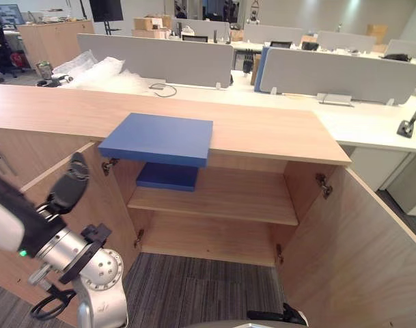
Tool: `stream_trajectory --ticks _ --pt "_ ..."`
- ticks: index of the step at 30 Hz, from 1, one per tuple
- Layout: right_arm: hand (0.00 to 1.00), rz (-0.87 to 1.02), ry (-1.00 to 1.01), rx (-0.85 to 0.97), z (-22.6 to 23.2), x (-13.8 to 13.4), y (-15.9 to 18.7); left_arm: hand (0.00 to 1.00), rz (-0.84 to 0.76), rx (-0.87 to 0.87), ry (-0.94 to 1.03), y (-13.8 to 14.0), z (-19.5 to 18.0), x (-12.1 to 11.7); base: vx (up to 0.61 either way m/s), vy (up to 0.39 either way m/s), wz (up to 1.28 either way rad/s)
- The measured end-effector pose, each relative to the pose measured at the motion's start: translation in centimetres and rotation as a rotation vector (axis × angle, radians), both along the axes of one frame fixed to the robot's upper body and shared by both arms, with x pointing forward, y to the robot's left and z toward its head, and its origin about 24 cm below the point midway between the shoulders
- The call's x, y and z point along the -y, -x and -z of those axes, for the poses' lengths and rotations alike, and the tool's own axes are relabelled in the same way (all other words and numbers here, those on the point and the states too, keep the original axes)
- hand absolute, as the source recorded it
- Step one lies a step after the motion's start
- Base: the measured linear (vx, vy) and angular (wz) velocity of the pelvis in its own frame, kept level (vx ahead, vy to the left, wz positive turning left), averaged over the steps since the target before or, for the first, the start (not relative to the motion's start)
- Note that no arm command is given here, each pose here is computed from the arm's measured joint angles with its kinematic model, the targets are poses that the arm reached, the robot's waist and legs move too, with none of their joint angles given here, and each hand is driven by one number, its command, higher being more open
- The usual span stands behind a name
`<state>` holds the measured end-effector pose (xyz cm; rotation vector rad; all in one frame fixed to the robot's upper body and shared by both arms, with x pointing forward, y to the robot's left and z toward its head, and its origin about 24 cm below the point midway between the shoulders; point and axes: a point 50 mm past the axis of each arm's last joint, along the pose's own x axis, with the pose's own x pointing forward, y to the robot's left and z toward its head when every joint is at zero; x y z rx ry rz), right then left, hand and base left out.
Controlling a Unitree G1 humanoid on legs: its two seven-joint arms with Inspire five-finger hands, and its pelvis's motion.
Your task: Walk over to the cabinet, pick up the folder, carry it to the office cabinet, place the folder inside the office cabinet, then close the office cabinet door
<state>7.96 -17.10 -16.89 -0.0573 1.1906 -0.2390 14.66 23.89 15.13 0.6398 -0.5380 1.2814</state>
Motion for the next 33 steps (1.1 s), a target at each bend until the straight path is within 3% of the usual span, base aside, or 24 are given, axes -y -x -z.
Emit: stream_trajectory --ticks 11,17,25,29,33 --pt "1.00 -0.029 0.039 0.027 -0.4 0.7 -1.8 1.00 -0.133 0.199 -0.027 2.4 -2.1 -0.6 0.05 -0.133 0.33" --pt "1.00 0.025 0.052 0.050 -0.5 0.9 -2.0 1.00 -0.012 0.216 -0.002 1.5 -2.2 0.6 0.20 -0.183 0.30" --pt "1.00 0.008 0.047 0.045 -0.4 0.6 -2.0 1.00 -0.028 0.221 -0.022 1.9 -2.4 0.1 0.24 0.133 -0.26" --pt "1.00 -0.025 -0.052 0.048 -0.3 -2.6 -2.1 1.00 -0.046 0.203 -0.016 1.9 -2.2 -0.2 0.21 0.166 -0.15" --pt "1.00 -0.030 -0.068 0.045 -0.2 -3.0 -1.7 1.00 -0.024 0.165 -0.010 1.7 -1.9 -0.1 0.07 0.004 -0.05"
